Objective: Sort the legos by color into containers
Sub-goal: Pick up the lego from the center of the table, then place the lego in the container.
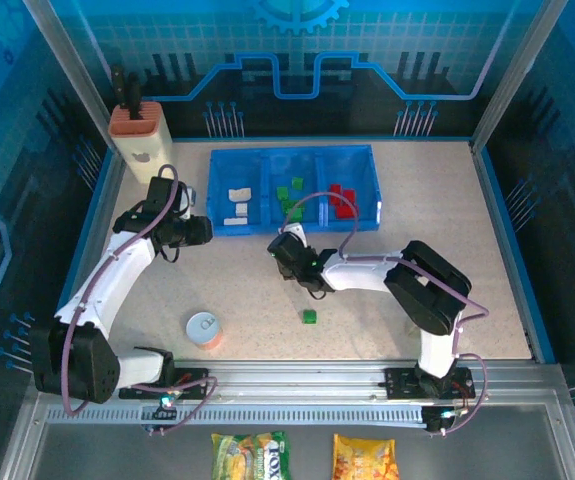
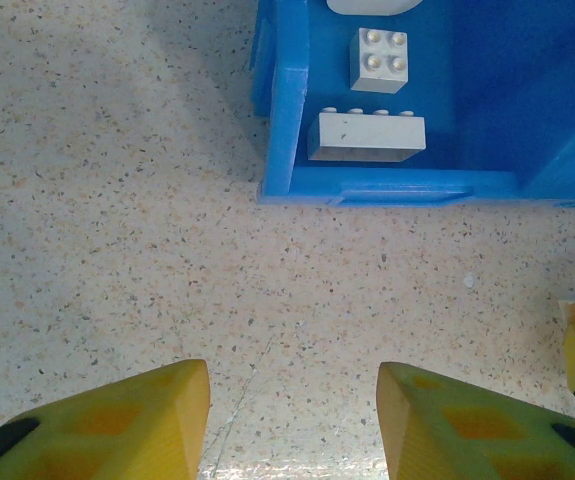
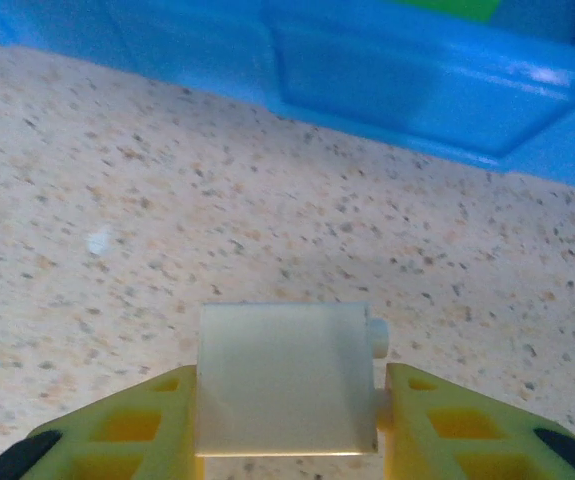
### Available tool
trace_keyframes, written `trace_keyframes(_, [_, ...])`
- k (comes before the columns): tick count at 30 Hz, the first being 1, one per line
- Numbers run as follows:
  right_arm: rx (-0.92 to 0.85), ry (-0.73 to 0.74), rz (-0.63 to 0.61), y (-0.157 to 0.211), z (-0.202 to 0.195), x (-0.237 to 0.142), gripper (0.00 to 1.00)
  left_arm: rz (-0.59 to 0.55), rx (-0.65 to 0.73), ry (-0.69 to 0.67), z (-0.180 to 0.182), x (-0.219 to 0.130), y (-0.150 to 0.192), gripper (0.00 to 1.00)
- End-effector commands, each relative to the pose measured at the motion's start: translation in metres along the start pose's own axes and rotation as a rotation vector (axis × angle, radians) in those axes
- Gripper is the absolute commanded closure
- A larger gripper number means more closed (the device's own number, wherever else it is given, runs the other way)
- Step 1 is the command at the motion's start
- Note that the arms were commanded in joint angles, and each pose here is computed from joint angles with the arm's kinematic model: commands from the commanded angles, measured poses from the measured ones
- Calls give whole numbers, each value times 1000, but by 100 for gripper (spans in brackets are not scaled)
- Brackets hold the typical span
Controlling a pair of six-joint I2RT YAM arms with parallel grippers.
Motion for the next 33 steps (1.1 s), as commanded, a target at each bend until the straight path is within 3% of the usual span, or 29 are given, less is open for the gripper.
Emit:
trace_keyframes(1, [12,-57,-44,-24,14,-20,59,-16,4,14,1,-5,-1,51])
trace_keyframes(16, [-43,-192,-167,-102,63,-24,59,-32,4,13,1,-9,-2,52])
trace_keyframes(33, [23,-229,-183,-147,86,49,61,-32,-2,22,0,-9,-2,52])
Point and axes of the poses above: each hand's point on the last joint's axis, 136 mm out from that joint toward the fingers, its own x axis out along the fingers, its own z axis along the line the jaws close on, y = z × x, the point moved 7 cm from there along -x, back along the fingers, and after that the axes turned 10 degrees about -x, right-handed, at the moved point
